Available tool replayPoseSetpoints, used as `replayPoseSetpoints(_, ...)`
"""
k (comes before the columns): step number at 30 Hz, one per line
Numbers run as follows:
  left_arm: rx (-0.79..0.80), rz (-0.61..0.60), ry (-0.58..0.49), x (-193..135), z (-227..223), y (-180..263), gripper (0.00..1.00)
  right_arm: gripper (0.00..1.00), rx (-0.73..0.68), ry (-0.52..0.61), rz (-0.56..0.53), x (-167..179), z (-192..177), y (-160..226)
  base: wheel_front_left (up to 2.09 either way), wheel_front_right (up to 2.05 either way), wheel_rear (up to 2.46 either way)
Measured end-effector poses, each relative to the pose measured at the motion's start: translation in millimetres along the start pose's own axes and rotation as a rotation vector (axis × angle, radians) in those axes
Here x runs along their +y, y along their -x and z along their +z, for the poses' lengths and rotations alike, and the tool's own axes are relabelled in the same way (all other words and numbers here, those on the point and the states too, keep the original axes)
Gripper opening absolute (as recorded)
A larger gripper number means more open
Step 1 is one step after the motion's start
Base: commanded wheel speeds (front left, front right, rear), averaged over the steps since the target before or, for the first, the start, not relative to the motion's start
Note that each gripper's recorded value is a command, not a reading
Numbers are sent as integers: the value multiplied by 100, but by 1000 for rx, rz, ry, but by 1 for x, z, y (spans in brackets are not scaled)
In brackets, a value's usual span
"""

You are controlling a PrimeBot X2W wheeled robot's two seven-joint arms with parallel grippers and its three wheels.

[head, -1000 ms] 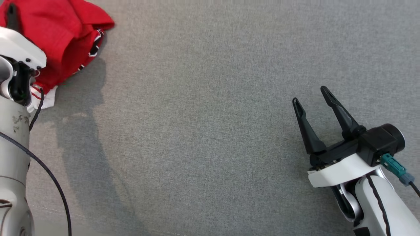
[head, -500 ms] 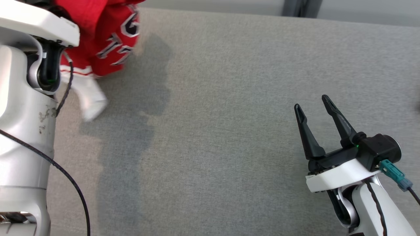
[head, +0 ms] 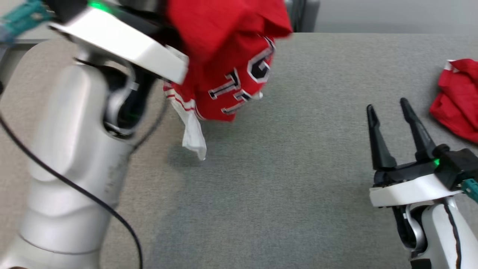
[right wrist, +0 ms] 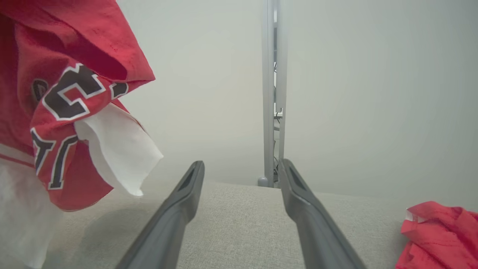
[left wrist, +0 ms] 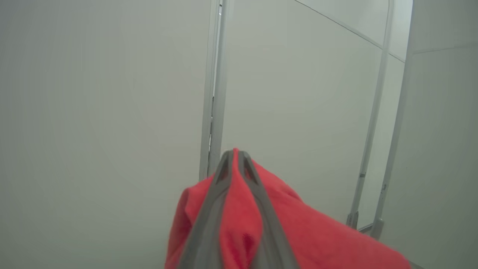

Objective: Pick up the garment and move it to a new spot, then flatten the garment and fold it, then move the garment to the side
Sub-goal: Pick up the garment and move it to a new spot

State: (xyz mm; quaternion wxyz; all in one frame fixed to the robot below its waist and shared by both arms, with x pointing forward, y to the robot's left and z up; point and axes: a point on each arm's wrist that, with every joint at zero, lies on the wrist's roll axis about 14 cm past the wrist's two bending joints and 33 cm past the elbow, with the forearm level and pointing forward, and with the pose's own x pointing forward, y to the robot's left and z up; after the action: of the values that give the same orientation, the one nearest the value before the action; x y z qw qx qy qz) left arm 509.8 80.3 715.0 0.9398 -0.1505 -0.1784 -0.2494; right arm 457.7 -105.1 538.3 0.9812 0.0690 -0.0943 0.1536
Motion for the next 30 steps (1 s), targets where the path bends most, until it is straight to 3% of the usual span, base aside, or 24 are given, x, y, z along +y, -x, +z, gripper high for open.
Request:
replayPoseSetpoints(7, 59, -208, 116, -85, -26, -15, 0, 100, -41, 35, -96, -33, 18, 8, 0, 0, 0)
replayPoseSetpoints(15, 110, -315, 284, -138, -52, -25, 0, 100, -61, 72, -215, -72, 32, 28, 0, 0, 0)
replayPoseSetpoints(18, 188, -244, 336, -126, -87, -21, 0, 100, -59, 76, -236, -79, 32, 31, 0, 0, 0)
replayPoseSetpoints(21, 297, -127, 334, -93, -133, -10, 0, 100, -57, 73, -243, -80, 31, 31, 0, 0, 0)
replayPoseSetpoints(24, 389, 55, 305, -32, -175, 12, 0, 100, -51, 73, -239, -79, 28, 29, 0, 0, 0)
replayPoseSetpoints(27, 445, 230, 173, 34, -202, 42, 0, 100, -40, 71, -221, -75, 23, 25, 0, 0, 0)
replayPoseSetpoints(28, 459, 297, 175, 53, -210, 53, 0, 100, -34, 69, -213, -73, 20, 23, 0, 0, 0)
replayPoseSetpoints(30, 499, 382, 167, 74, -226, 75, 0, 100, -30, 69, -195, -67, 18, 20, 0, 0, 0)
